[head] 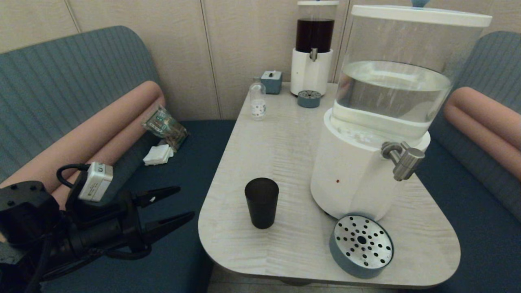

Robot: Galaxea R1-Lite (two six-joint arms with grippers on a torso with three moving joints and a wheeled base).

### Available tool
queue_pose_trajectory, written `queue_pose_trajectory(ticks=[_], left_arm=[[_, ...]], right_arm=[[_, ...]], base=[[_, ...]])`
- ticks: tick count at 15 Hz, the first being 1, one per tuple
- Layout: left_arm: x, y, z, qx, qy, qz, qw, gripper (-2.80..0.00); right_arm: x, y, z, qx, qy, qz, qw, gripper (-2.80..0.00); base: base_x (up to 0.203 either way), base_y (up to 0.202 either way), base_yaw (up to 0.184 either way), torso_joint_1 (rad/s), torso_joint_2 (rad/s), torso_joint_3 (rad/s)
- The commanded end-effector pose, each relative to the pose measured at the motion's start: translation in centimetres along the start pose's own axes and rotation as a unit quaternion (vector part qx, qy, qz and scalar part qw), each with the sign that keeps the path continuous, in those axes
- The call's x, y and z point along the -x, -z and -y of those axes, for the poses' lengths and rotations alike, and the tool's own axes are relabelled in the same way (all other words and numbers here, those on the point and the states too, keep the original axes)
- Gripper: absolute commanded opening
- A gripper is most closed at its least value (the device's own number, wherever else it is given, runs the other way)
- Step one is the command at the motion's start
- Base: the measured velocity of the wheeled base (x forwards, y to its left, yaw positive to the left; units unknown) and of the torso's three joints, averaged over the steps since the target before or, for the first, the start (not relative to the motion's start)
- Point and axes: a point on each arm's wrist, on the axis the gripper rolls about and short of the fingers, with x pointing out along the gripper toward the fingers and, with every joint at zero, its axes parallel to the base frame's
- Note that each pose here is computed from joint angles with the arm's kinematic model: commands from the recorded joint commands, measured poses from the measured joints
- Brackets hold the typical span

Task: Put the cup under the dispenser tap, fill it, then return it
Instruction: Pick up the cup

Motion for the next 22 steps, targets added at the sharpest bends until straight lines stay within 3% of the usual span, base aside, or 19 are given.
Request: queue_pose_trajectory(ticks=[1,3,14,22], left_arm=[[-0.7,0.7,-1.0,0.010,0.003,-0.006,0.9999,0.00],[-1.0,1.3,-1.4,0.020,0.002,-0.013,0.9997,0.00],[-3.9,1.9,-5.2,0.001,0.006,-0.001,1.0000,0.00],[-7.7,5.1,-5.0,0.028,0.087,-0.026,0.9955,0.00]], right_arm=[[0.0,0.0,0.0,0.000,0.000,0.000,1.000,-2.80],[0.0,0.0,0.0,0.000,0.000,-0.001,1.000,-2.80],[0.0,0.0,0.0,0.000,0.000,0.000,1.000,-2.80],[0.0,0.0,0.0,0.000,0.000,0.000,1.000,-2.80]], base=[[0.000,0.000,0.000,0.000,0.00,0.000],[0.000,0.000,0.000,0.000,0.00,0.000],[0.000,0.000,0.000,0.000,0.00,0.000],[0.000,0.000,0.000,0.000,0.00,0.000]])
